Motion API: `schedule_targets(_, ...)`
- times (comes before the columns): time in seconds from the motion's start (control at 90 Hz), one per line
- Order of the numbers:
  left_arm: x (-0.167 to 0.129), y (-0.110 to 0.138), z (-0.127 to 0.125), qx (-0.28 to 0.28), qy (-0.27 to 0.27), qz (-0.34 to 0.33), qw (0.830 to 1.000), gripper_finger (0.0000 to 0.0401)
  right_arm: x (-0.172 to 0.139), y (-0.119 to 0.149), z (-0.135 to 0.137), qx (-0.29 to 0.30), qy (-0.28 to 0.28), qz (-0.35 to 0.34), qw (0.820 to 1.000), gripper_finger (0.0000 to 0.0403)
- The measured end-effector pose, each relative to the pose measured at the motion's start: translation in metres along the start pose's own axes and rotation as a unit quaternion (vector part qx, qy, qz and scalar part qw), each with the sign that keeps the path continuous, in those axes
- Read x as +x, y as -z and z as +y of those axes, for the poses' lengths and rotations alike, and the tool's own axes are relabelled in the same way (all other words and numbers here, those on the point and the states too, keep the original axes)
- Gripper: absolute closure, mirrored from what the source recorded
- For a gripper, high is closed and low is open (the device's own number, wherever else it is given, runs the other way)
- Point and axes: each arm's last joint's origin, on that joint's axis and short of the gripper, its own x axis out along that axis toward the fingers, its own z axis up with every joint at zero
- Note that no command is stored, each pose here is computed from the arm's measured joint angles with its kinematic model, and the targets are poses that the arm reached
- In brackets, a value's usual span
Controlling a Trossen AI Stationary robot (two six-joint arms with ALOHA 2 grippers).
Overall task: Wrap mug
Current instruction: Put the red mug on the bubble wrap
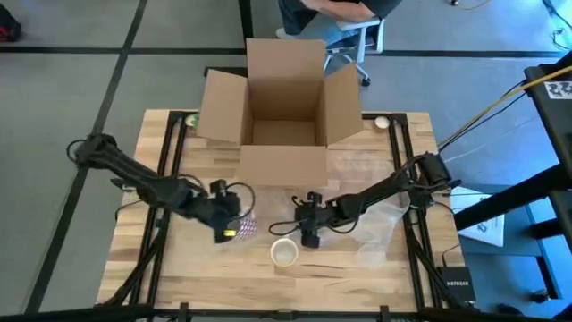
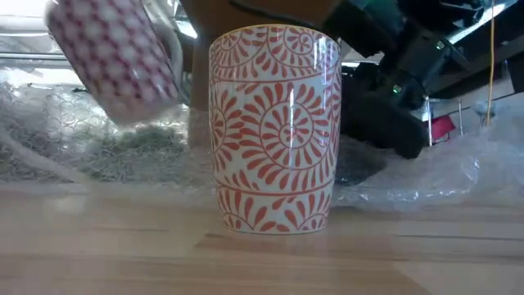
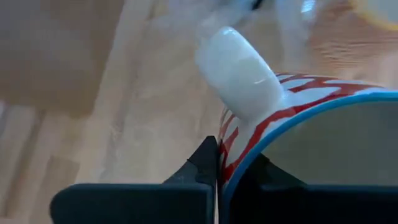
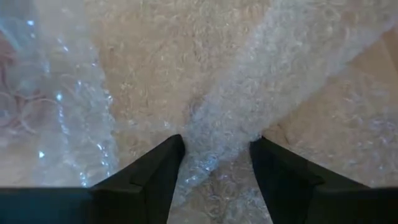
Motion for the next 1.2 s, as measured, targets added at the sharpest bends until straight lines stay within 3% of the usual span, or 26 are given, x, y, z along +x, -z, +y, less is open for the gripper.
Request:
schedule_targets(0.211, 0.048, -0.012, 0.011, 0.024, -0.044, 0.016, 0.999, 0.0399, -0.011, -0.021, 0.006, -0.034, 0.002, 0.038, 0.999, 0.0217)
schedule_targets(0.444, 0.081, -0.022, 0.009, 0.052, 0.039, 0.028, 0.997, 0.0399, -0.026, -0.029, 0.02, -0.023, 0.005, 0.073, 0.997, 0.0217)
schedule_targets(0.589, 0.082, -0.023, 0.007, 0.068, 0.063, 0.036, 0.995, 0.0396, -0.029, -0.024, 0.031, -0.003, 0.012, 0.072, 0.997, 0.0217)
schedule_targets(0.778, 0.069, -0.029, 0.006, 0.072, 0.105, 0.056, 0.99, 0.0362, -0.03, -0.024, 0.035, 0.007, 0.031, 0.057, 0.998, 0.0217)
schedule_targets(1.2, 0.059, -0.032, 0.009, 0.077, 0.109, 0.041, 0.99, 0.0278, -0.042, -0.027, 0.033, 0.014, 0.03, 0.053, 0.998, 0.0217)
